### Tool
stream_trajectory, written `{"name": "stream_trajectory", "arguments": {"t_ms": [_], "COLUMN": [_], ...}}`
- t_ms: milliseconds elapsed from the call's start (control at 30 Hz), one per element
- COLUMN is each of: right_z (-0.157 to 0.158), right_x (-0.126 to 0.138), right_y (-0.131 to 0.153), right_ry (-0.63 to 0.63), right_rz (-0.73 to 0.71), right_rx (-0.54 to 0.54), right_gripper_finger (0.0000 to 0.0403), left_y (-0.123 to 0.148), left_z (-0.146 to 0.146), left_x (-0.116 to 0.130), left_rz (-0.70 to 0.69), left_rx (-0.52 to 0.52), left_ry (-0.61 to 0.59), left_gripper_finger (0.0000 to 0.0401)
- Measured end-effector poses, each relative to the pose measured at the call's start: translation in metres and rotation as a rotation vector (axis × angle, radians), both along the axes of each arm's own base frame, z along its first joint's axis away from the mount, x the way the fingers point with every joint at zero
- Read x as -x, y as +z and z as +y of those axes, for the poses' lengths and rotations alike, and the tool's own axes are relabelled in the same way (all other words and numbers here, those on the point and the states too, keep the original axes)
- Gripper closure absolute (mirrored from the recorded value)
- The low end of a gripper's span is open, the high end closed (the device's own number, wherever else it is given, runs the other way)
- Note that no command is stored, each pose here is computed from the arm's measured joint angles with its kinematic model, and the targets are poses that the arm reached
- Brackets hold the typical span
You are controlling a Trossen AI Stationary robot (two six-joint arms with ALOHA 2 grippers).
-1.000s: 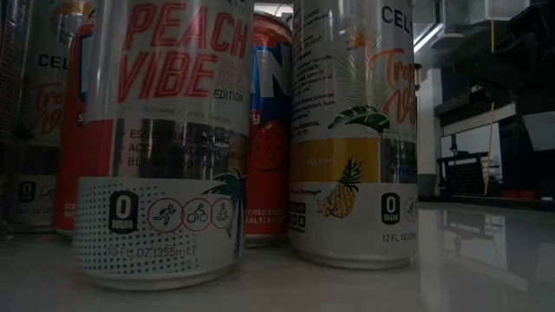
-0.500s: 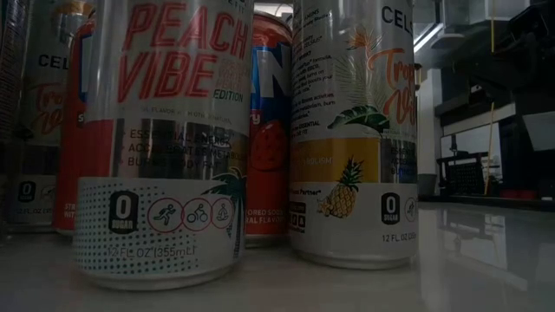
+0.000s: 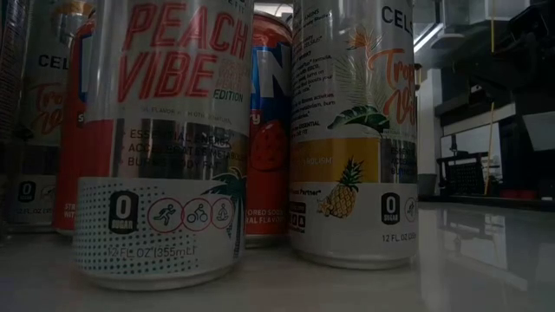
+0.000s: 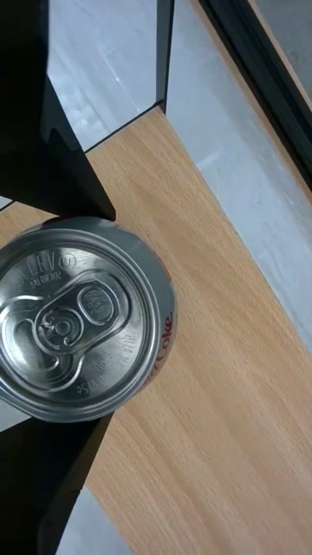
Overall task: Place canned beverage on shelf
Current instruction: Put the red silver soda can onto the shelf
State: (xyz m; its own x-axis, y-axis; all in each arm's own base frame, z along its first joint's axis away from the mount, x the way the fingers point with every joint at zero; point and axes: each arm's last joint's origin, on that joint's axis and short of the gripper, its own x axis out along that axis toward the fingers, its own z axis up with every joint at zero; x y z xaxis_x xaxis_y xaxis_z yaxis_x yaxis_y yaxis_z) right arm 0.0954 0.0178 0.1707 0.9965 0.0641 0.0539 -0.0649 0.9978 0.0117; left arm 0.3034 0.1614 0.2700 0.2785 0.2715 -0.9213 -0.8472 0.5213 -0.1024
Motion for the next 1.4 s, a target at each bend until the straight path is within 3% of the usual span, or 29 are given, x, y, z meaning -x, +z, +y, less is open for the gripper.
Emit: {"name": "stream_trajectory", "arguments": {"t_ms": [333,667,767,933,1100,1233,1400], "right_z": [0.000,0.000,0.000,0.000,0.000,0.000,0.000], "right_x": [0.000,0.000,0.000,0.000,0.000,0.000,0.000], "right_y": [0.000,0.000,0.000,0.000,0.000,0.000,0.000], "right_ry": [0.000,0.000,0.000,0.000,0.000,0.000,0.000], "right_rz": [0.000,0.000,0.000,0.000,0.000,0.000,0.000], "right_rx": [0.000,0.000,0.000,0.000,0.000,0.000,0.000], "right_gripper_finger": [0.0398,0.0398,0.0398,0.0398,0.0398,0.0398,0.0398], "left_y": [0.004,0.032,0.044,0.062,0.070,0.067,0.063], "left_z": [0.001,0.005,0.006,0.005,0.003,-0.001,-0.005], "left_x": [-0.002,-0.009,-0.011,-0.014,-0.015,-0.013,-0.006], "left_rz": [-0.028,-0.115,-0.131,-0.110,-0.033,0.019,0.126], "left_rx": [-0.012,-0.063,-0.101,-0.216,-0.325,-0.332,-0.332], "left_ry": [-0.001,-0.001,-0.050,-0.254,-0.577,-0.854,-1.056], "left_gripper_finger": [0.0070,0.0070,0.0070,0.0070,0.0070,0.0070,0.0070]}}
